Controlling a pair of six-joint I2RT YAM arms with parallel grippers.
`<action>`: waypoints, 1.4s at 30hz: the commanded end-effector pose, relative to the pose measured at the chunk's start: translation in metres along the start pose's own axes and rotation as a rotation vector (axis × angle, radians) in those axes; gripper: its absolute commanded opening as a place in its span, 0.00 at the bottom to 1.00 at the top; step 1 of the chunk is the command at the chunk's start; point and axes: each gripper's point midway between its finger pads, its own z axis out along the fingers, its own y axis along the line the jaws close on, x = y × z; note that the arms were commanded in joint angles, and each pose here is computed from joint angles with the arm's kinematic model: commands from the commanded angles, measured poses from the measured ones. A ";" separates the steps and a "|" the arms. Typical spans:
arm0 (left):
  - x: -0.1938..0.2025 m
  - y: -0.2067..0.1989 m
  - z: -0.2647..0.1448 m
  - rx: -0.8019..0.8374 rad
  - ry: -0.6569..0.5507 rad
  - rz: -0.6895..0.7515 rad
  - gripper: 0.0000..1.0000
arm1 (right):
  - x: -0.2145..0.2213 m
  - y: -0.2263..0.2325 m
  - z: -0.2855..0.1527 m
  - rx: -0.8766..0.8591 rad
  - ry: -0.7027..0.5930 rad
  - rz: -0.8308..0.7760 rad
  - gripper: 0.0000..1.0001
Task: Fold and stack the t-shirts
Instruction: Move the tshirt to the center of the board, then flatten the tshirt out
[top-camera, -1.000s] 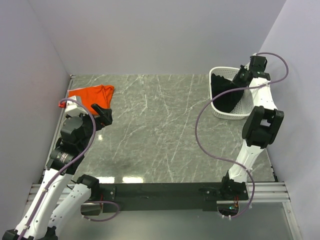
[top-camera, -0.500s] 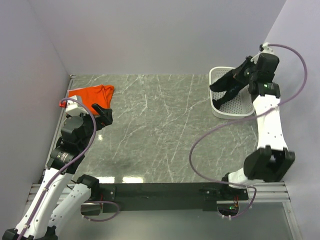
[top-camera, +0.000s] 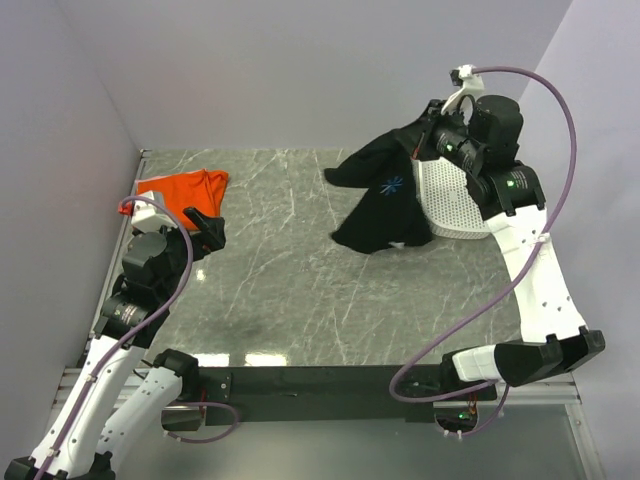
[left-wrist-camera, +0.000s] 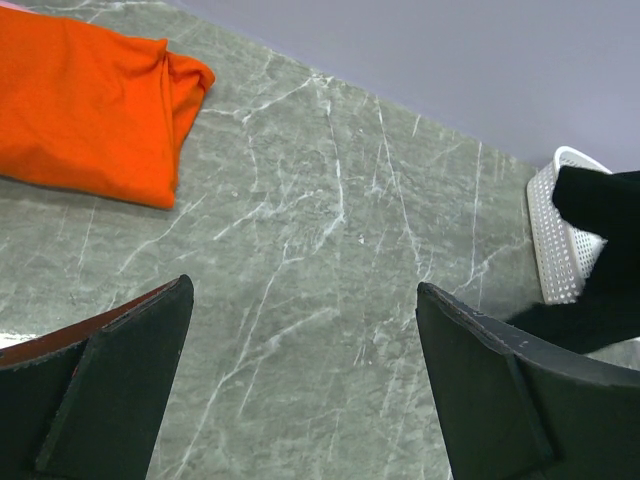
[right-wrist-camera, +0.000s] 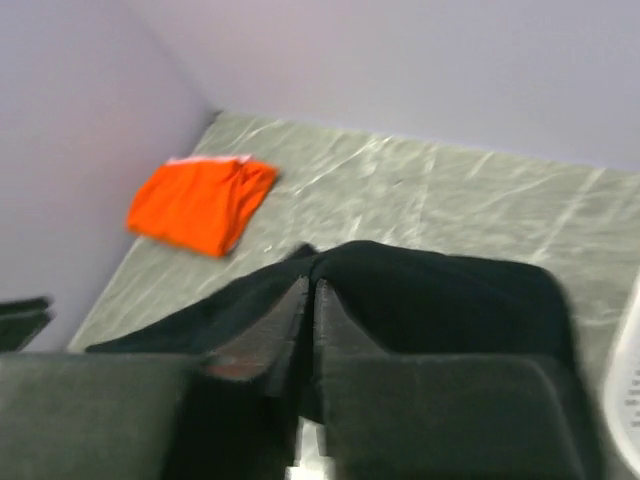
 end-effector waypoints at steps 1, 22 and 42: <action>-0.005 -0.003 0.003 0.007 -0.027 -0.006 0.99 | -0.011 0.025 -0.006 -0.111 -0.007 -0.061 0.23; 0.065 -0.038 0.032 0.084 0.206 0.093 0.96 | 0.237 -0.191 0.084 0.467 0.581 0.141 0.87; 0.222 -0.129 -0.008 0.318 0.514 0.183 0.95 | 0.260 -0.251 0.036 0.693 0.601 0.180 0.87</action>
